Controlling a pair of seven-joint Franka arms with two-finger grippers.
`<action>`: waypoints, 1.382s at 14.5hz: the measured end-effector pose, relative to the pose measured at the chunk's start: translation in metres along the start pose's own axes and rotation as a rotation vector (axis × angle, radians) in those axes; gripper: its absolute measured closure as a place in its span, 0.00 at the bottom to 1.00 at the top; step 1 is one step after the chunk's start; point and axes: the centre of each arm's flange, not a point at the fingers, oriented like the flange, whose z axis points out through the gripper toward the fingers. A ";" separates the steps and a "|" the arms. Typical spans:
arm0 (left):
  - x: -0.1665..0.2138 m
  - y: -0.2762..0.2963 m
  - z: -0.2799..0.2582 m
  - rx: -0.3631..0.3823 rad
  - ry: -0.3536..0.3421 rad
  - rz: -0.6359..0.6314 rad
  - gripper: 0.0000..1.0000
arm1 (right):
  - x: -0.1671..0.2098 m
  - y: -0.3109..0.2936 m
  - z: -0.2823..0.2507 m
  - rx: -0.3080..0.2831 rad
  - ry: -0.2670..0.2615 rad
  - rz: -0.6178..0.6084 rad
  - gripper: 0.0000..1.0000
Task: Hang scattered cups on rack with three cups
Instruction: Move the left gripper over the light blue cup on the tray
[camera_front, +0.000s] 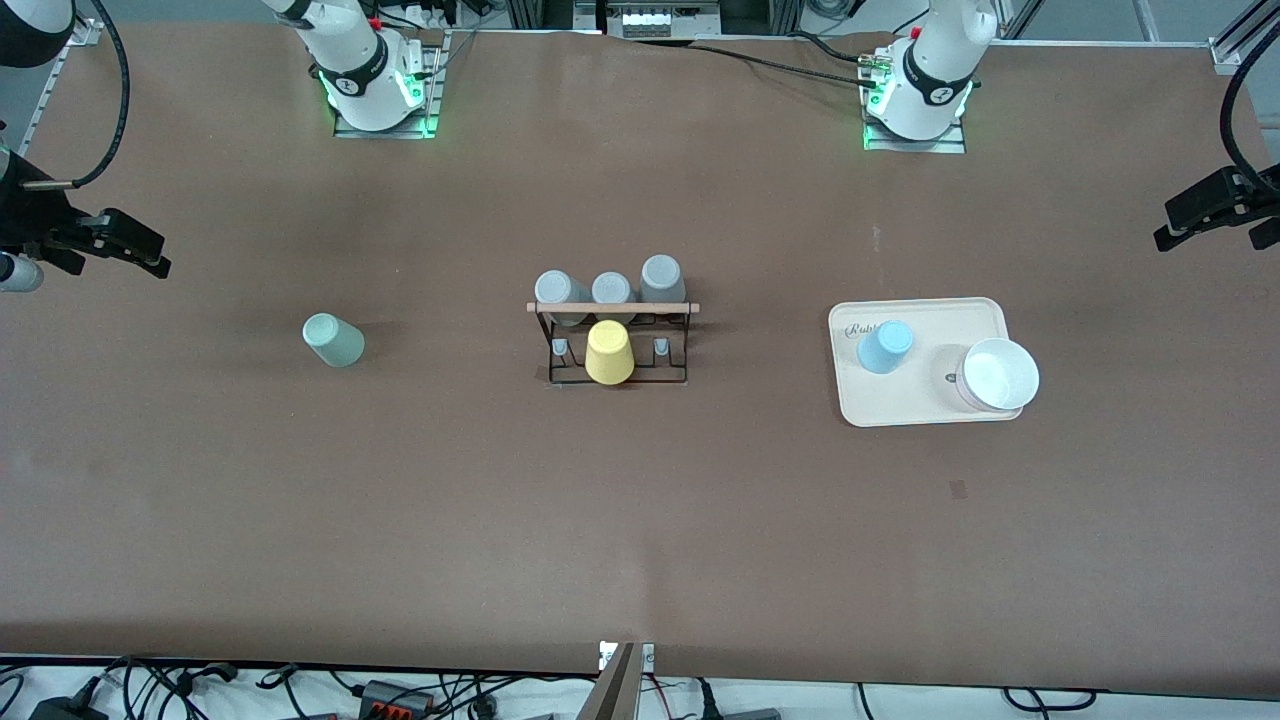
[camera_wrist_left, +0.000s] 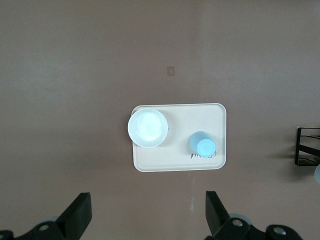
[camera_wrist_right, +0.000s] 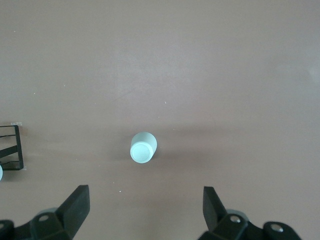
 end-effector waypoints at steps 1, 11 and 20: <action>0.000 0.000 0.000 0.000 0.000 0.000 0.00 | 0.000 0.000 0.000 0.000 0.000 0.000 0.00; 0.011 0.019 0.037 0.003 -0.091 -0.010 0.00 | 0.000 -0.001 0.000 0.000 0.001 -0.002 0.00; 0.040 0.100 0.233 0.036 -0.307 -0.040 0.00 | 0.000 -0.001 0.000 0.000 0.000 -0.003 0.00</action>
